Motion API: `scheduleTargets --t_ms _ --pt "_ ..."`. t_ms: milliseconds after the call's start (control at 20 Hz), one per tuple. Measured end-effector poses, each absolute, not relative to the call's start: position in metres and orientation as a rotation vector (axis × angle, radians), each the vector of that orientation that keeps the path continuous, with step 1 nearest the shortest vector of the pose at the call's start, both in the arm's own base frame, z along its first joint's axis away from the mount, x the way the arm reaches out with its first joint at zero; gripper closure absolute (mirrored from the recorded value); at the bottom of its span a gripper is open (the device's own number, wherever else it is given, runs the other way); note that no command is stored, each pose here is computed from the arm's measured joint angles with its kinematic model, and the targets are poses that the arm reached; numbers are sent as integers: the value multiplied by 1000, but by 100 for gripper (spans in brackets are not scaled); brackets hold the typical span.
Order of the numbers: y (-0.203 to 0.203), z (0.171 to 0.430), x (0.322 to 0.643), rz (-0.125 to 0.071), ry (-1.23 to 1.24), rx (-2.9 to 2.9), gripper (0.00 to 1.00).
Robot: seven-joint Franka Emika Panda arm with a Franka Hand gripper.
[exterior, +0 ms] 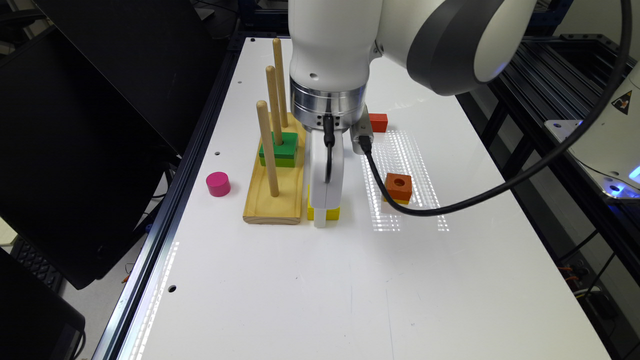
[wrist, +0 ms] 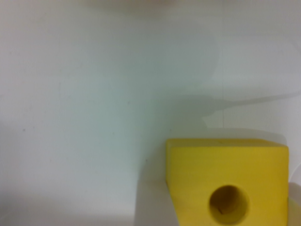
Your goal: Pick up yellow block.
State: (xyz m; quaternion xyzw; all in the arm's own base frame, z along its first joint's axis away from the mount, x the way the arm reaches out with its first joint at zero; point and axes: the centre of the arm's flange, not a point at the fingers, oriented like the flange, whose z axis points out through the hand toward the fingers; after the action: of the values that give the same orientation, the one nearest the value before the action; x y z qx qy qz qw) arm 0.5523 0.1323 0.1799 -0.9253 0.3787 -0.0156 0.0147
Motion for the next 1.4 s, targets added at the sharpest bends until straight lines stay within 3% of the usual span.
scheduleTargets --t_ms 150,400,600,750,1050,1400 --pt "135 197 553 -67 1181 -2884 100" --pt "140 209 543 -67 1181 -2891 100" --pt "143 248 544 -89 1194 -2890 100" --pt "143 272 539 -80 1196 -2892 100" --pt "133 272 535 -54 1191 -2888 100" --pt "134 305 534 -74 1189 -2880 100"
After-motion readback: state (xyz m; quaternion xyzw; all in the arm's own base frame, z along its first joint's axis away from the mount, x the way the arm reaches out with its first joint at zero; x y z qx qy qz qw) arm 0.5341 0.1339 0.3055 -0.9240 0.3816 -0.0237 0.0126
